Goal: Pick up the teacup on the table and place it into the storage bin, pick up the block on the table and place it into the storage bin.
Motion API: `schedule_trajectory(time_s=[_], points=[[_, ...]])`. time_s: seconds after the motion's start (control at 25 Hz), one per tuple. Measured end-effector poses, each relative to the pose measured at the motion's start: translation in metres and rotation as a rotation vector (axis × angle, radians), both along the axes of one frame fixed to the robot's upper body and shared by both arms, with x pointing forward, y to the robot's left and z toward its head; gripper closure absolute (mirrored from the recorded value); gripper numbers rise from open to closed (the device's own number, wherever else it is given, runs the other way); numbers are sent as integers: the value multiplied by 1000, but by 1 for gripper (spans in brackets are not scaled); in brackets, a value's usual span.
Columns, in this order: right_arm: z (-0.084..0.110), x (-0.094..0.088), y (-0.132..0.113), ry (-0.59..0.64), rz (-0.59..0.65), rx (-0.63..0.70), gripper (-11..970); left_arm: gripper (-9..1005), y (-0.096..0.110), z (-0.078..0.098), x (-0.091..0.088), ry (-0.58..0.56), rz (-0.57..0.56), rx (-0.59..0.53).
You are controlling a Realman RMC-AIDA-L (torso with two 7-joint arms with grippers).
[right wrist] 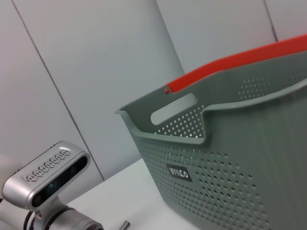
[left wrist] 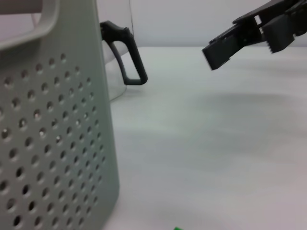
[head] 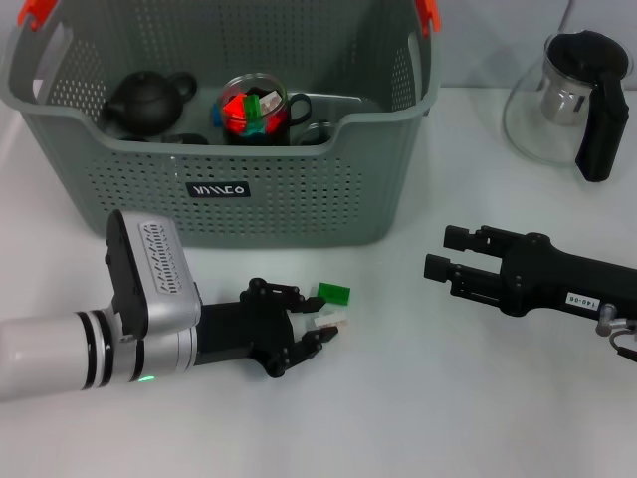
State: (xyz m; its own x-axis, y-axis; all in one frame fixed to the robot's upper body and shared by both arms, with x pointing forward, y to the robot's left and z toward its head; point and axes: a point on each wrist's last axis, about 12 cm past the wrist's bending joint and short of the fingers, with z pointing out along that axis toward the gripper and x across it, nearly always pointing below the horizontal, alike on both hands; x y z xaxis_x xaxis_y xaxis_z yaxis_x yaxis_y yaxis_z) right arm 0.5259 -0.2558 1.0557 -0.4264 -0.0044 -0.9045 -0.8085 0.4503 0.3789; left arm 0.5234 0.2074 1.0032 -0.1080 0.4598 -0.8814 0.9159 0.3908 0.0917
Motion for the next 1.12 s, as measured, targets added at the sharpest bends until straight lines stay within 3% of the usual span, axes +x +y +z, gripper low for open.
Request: schedule_trajectory(time_s=[0.28,0.52,0.6,0.76,0.96,1.12], points=[[0,0,-2,3,-3,-1,285,722,-2,-3,3,8,20,24],[0,-1,-3,3,-5,-3,285,841,-2,3,1,2,-7,-21],[-1,-1,-3,2,-5,-3,285,836,1,7,1,-3,-10,-48],[-1,-1,-3,3,-6,-2,285,825,13,26,0,4,-43,-158],[0,0,-2,-4,-3,-4,285,812,42,71,-2,-32,-102,-392],[1,2,0,-9,-2,-7,285,801,54,107,14,-60,-77,-553]])
